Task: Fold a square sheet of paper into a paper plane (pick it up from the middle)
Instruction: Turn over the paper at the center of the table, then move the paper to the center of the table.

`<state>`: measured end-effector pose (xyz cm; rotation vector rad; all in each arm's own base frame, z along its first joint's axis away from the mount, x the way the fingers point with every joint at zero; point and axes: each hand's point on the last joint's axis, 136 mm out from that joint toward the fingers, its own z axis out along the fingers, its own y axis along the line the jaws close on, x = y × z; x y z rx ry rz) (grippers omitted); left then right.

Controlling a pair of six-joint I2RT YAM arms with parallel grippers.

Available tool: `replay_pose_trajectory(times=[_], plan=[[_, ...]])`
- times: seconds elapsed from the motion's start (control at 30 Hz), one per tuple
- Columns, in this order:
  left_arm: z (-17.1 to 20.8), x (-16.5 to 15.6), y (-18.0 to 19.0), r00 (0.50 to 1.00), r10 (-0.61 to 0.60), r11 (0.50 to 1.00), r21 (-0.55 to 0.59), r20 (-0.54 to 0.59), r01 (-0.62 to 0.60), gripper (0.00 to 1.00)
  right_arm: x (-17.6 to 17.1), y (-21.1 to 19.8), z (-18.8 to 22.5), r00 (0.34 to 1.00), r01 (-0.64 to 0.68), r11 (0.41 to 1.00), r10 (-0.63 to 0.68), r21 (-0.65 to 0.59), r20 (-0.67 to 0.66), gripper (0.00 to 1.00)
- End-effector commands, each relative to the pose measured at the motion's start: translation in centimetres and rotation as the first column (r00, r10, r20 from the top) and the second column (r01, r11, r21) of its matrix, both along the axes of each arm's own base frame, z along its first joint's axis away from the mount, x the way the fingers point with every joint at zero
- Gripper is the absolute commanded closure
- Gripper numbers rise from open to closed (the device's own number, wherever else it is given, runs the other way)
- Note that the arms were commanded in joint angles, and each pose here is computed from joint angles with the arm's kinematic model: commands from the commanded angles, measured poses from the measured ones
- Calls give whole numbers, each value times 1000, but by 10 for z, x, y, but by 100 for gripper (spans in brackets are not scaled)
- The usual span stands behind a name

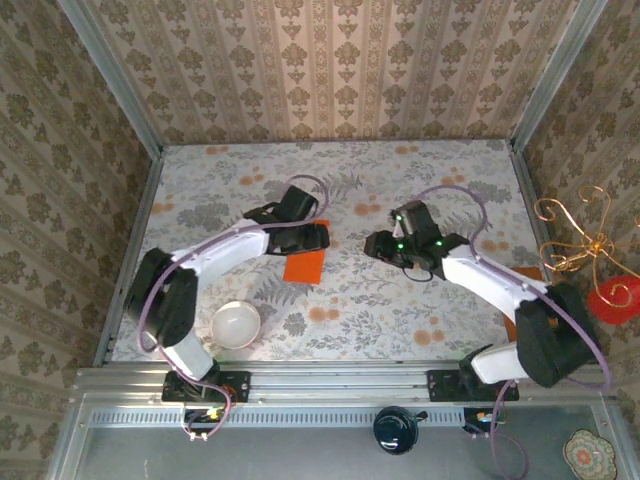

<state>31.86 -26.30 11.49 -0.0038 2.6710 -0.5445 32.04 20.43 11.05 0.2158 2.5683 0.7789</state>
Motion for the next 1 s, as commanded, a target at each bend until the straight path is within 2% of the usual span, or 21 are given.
replay_pose_trajectory(times=[0.0,0.2,0.33,0.47,0.57,0.77,0.97], plan=[[9,5,31,998,60,998,-26,27,-59,29,4,36,-4,995,-97,995,97,13,-17,52],[19,12,86,984,164,986,-23,66,-163,10,22,100,-17,983,-182,981,184,68,-23,56],[23,16,111,973,220,976,-27,69,-218,0,39,128,-25,984,-168,978,174,128,-41,58],[22,15,121,967,251,967,-50,50,-248,0,42,147,-24,973,-177,969,199,170,-119,59],[18,12,119,967,252,965,-83,17,-250,0,37,153,-27,961,-191,970,216,152,-173,58],[14,10,105,979,201,968,-146,-17,-202,0,39,151,-48,965,-194,978,205,79,-164,58],[15,9,96,992,125,980,-155,-23,-127,0,39,148,-62,966,-166,985,173,52,-194,58]])
